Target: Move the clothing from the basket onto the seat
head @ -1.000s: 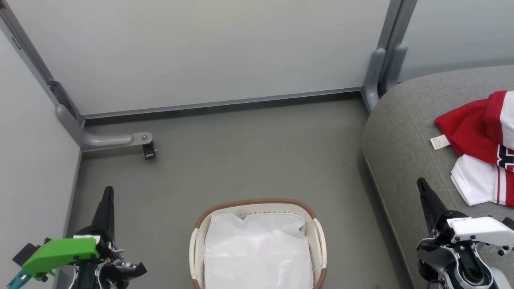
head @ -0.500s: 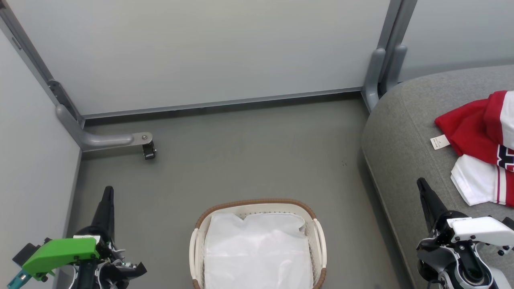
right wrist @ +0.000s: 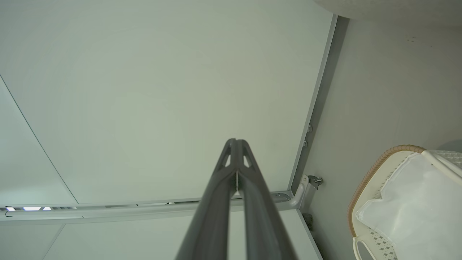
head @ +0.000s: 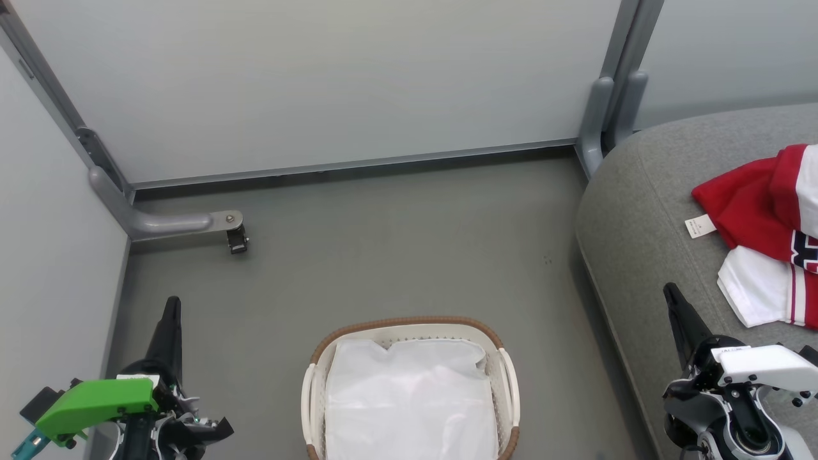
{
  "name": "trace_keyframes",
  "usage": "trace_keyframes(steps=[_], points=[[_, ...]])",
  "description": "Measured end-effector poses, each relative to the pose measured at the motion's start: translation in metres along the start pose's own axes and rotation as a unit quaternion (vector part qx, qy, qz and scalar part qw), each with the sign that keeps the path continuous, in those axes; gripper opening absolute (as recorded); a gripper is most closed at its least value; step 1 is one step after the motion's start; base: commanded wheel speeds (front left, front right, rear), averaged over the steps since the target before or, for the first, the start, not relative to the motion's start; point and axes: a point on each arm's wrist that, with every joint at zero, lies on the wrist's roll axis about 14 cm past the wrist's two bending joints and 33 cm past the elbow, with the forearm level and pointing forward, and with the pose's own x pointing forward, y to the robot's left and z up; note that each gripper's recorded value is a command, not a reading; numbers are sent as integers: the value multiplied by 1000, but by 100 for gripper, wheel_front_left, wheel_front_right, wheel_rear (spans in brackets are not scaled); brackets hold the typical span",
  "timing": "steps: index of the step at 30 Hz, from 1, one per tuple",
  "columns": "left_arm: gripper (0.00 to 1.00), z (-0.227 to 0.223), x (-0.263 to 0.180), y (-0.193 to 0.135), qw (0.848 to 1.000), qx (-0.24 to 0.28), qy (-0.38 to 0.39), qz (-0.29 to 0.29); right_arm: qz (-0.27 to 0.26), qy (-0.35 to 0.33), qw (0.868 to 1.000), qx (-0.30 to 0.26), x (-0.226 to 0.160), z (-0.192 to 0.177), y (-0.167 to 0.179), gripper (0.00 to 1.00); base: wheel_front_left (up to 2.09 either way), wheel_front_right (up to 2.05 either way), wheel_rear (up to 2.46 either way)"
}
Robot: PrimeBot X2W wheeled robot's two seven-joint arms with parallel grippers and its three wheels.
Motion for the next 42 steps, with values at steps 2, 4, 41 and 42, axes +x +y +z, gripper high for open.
trace_keyframes(steps=[2,4,41,42], points=[[0,0,0,0,1000,0,0,0,0,0,1000,0,0,0,0,0,0,0,0],[0,0,0,0,1000,0,0,0,0,0,1000,0,0,0,0,0,0,0,0],[0,0,0,0,1000,0,0,0,0,0,1000,0,0,0,0,0,0,0,0],[0,0,0,0,1000,0,0,0,0,0,1000,0,0,0,0,0,0,0,0]])
